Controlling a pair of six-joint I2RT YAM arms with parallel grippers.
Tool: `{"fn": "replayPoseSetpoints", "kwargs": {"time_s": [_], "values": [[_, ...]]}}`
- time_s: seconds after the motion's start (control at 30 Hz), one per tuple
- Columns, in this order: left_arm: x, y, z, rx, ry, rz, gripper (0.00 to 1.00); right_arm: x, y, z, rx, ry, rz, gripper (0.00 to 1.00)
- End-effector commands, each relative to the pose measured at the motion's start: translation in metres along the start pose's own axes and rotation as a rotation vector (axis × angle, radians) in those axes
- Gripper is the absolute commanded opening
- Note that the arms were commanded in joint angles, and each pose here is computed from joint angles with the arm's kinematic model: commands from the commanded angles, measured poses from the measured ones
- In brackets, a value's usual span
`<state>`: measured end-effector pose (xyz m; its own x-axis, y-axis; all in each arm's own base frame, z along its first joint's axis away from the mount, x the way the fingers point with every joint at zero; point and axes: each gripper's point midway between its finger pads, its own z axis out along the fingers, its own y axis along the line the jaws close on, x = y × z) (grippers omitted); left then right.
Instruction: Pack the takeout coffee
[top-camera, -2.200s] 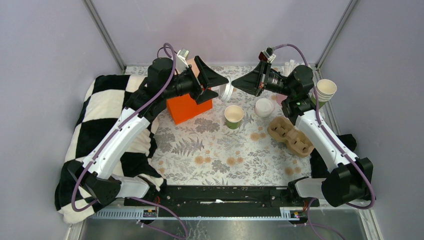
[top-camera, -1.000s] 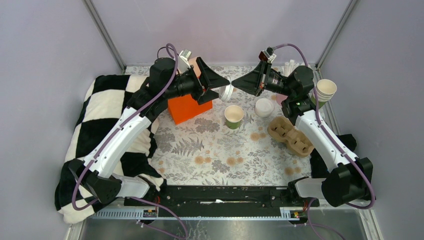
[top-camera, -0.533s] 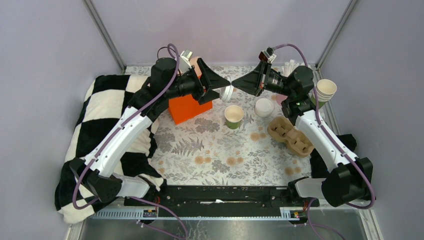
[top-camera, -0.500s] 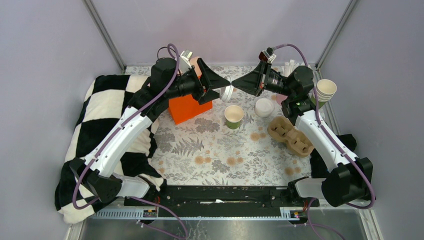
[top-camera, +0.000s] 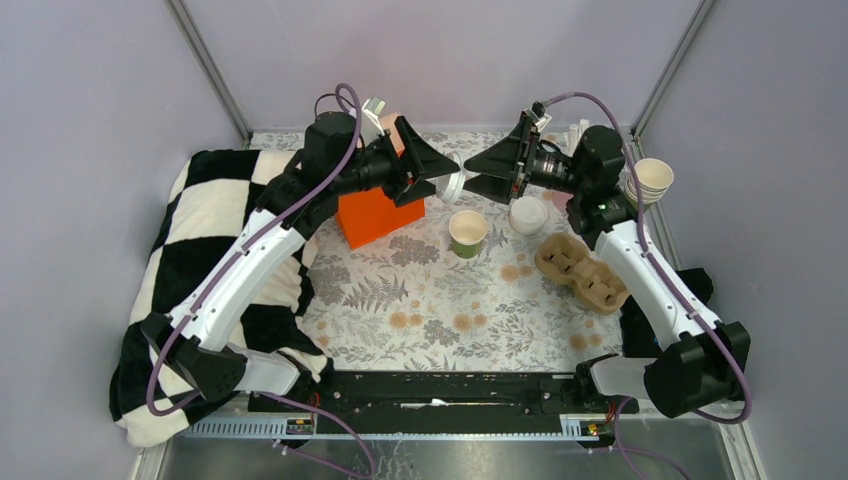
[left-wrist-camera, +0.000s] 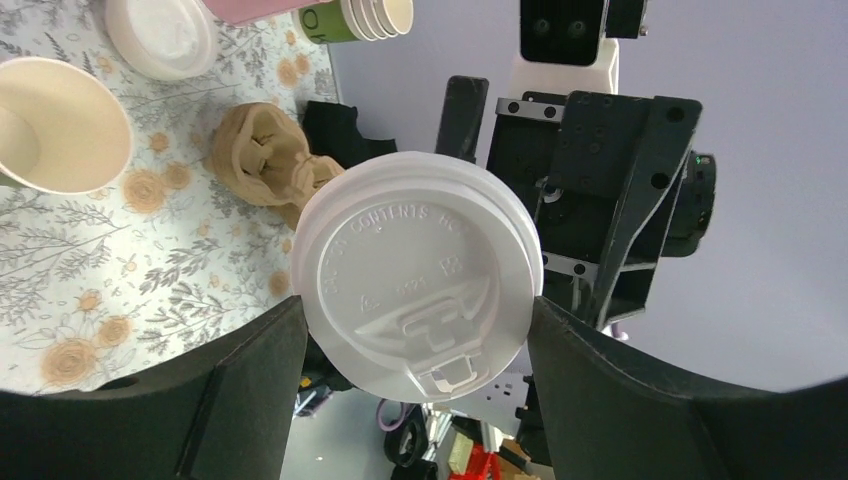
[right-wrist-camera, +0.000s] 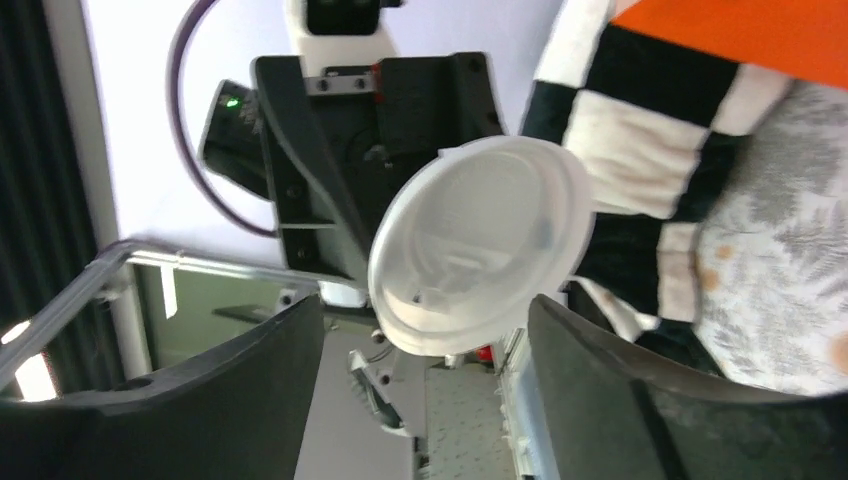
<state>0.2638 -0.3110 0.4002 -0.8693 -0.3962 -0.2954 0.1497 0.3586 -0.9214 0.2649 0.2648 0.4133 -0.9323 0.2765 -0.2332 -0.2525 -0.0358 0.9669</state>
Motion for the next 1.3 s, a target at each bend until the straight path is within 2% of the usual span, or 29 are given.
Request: {"fn": "replayPoseSetpoints", "kwargs": {"time_s": [0.0,0.03,0.2,0.27,0.37,0.53,0.67,0.77,0.97,1.27], "values": [[-0.012,-0.011,-0.003,-0.011,-0.055,0.113,0.77,-0.009,-0.016,-0.033,0.255,-0.08,-0.125,0.94],[-0.013,-0.007,-0.001,-0.033,-0.057,0.131,0.77,-0.014,-0.029,-0.048,0.36,-0.114,-0.14,0.99],[-0.015,0.019,0.022,-0.191,-0.053,0.262,0.77,-0.024,-0.077,-0.131,0.9,-0.191,-0.335,1.0],[-0.015,0.033,0.034,-0.271,-0.041,0.326,0.77,-0.02,-0.085,-0.156,1.025,-0.201,-0.392,1.0],[-0.016,0.062,0.054,-0.41,-0.023,0.436,0.77,-0.008,-0.095,-0.18,1.123,-0.227,-0.409,1.0],[-0.02,0.113,0.078,-0.631,-0.017,0.612,0.77,0.013,-0.114,-0.195,1.172,-0.211,-0.379,1.0],[-0.016,0.148,0.099,-0.723,0.034,0.717,0.77,0.022,-0.113,-0.188,1.116,-0.21,-0.352,0.99],[-0.015,0.165,0.117,-0.746,0.074,0.747,0.77,0.027,-0.109,-0.183,1.064,-0.22,-0.359,0.99],[-0.009,0.179,0.148,-0.736,0.128,0.758,0.77,0.03,-0.116,-0.184,1.074,-0.197,-0.357,0.99],[0.001,0.192,0.157,-0.741,0.194,0.766,0.77,0.027,-0.121,-0.184,1.079,-0.191,-0.361,0.99]]}}
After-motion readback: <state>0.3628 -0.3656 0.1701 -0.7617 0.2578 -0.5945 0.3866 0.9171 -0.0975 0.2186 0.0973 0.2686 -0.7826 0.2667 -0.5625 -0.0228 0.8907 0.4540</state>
